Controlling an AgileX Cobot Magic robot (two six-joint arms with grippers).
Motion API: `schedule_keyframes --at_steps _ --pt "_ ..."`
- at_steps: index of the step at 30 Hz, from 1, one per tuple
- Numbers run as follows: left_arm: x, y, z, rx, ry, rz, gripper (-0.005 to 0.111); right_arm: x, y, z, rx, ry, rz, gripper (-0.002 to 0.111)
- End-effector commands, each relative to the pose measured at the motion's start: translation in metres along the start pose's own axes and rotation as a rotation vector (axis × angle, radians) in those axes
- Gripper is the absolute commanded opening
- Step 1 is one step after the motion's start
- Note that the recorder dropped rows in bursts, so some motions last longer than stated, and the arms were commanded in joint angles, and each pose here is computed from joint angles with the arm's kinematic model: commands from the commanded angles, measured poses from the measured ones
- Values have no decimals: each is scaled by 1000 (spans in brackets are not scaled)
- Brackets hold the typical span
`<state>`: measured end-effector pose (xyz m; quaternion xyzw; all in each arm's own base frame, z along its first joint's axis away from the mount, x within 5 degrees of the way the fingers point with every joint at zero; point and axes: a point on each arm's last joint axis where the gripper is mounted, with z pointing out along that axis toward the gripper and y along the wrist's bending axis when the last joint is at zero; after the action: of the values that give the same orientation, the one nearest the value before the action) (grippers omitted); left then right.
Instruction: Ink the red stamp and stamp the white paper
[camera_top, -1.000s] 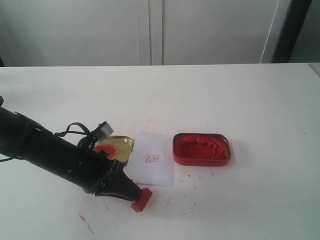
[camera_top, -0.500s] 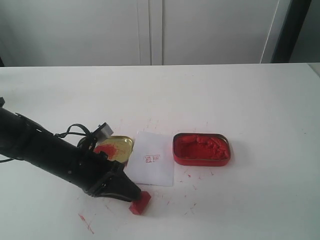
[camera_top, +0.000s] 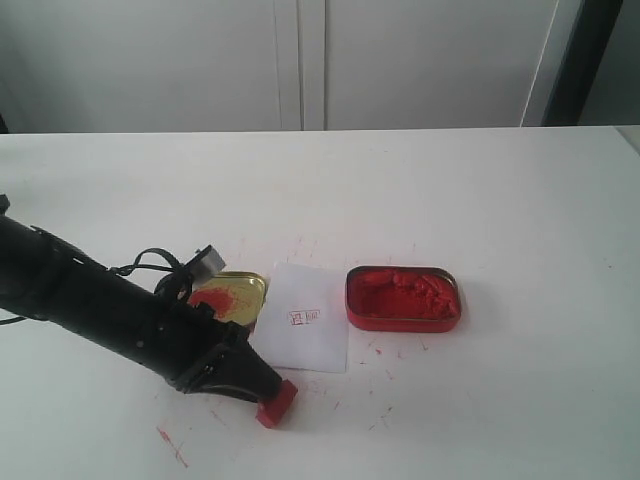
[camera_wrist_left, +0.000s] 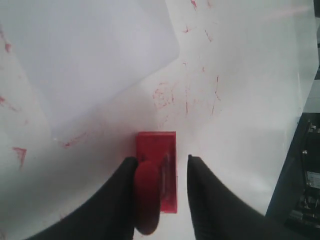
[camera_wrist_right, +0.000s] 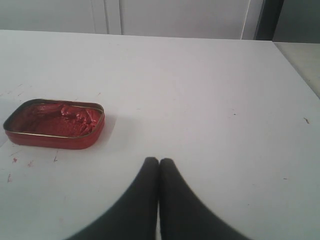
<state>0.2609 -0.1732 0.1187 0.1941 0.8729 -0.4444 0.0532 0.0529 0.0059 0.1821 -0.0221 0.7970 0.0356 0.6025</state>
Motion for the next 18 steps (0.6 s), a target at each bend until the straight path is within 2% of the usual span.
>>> schedule_keyframes --at_steps 1,5,18 --pt "-1 -4 -3 -13 -18 7 41 0 0 0 0 -14 -2 0" --pt "-2 -7 -6 -19 -28 24 41 0 0 0 0 -14 -2 0" --pt "-6 -12 -23 -167 -65 77 41 0 0 0 0 -14 -2 0"
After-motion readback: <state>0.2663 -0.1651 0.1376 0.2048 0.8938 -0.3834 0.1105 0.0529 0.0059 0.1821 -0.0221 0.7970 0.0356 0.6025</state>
